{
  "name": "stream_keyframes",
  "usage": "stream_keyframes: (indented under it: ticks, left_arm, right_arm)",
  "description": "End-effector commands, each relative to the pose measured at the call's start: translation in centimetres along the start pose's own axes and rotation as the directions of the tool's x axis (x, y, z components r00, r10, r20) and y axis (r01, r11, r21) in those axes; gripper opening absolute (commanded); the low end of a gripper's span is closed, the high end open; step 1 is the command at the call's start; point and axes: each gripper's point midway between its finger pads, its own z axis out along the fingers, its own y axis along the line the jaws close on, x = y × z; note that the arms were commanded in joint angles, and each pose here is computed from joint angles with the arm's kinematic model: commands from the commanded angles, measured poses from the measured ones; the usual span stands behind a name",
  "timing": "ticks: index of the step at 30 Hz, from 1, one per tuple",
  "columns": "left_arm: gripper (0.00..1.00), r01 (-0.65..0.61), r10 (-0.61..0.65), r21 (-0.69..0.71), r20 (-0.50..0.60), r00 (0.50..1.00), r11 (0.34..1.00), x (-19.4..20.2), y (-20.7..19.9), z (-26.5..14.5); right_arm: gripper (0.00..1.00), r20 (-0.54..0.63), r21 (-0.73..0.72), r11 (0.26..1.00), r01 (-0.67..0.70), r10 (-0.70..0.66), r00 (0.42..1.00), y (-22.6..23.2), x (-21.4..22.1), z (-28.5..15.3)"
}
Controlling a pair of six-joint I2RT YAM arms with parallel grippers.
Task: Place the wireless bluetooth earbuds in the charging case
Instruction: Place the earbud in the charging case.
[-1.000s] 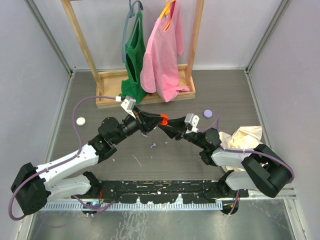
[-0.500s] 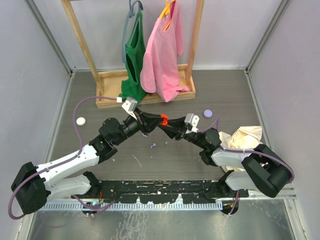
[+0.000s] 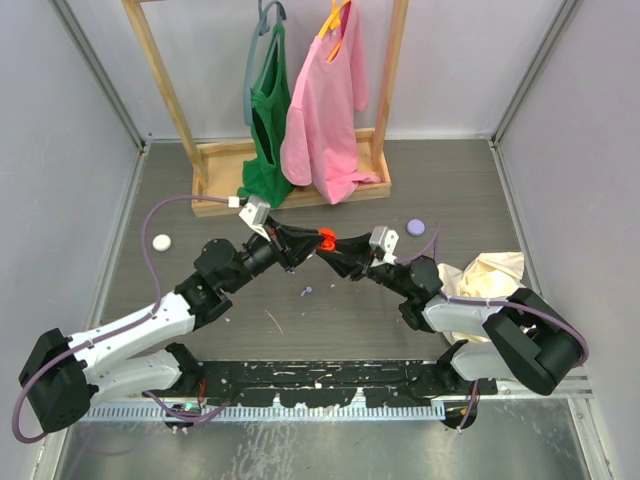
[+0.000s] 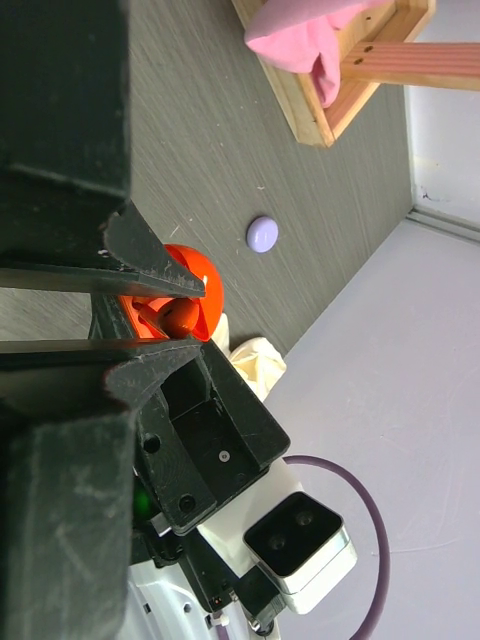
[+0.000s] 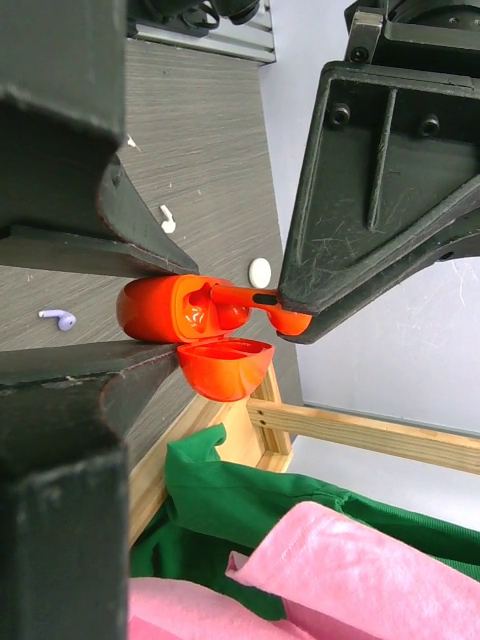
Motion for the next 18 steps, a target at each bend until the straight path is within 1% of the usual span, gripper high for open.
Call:
stream_keyframes:
  ticks: [1, 10, 18]
  left_arm:
    - [0.14, -0.025, 0.024, 0.015, 0.049, 0.998, 1.000, -1.30, -0.64, -0.20]
    - [0.14, -0.014, 0.012, 0.032, 0.044, 0.999, 0.999, -1.01, -1.14, 0.22]
    - [0.14, -0.007, 0.007, 0.004, 0.042, 0.999, 1.000, -0.57, -0.59, 0.26]
  right_arm:
    - [0.01, 0.140, -0.011, 0.998, 0.055, -0.053, 0.989, 0.10, -4.31, 1.00]
    - [0.01, 0.141, -0.009, 0.999, 0.054, -0.052, 0.989, 0.05, -4.32, 1.04]
    - [0.01, 0.148, -0.007, 0.998, 0.058, -0.056, 0.987, 0.05, -4.51, 0.97]
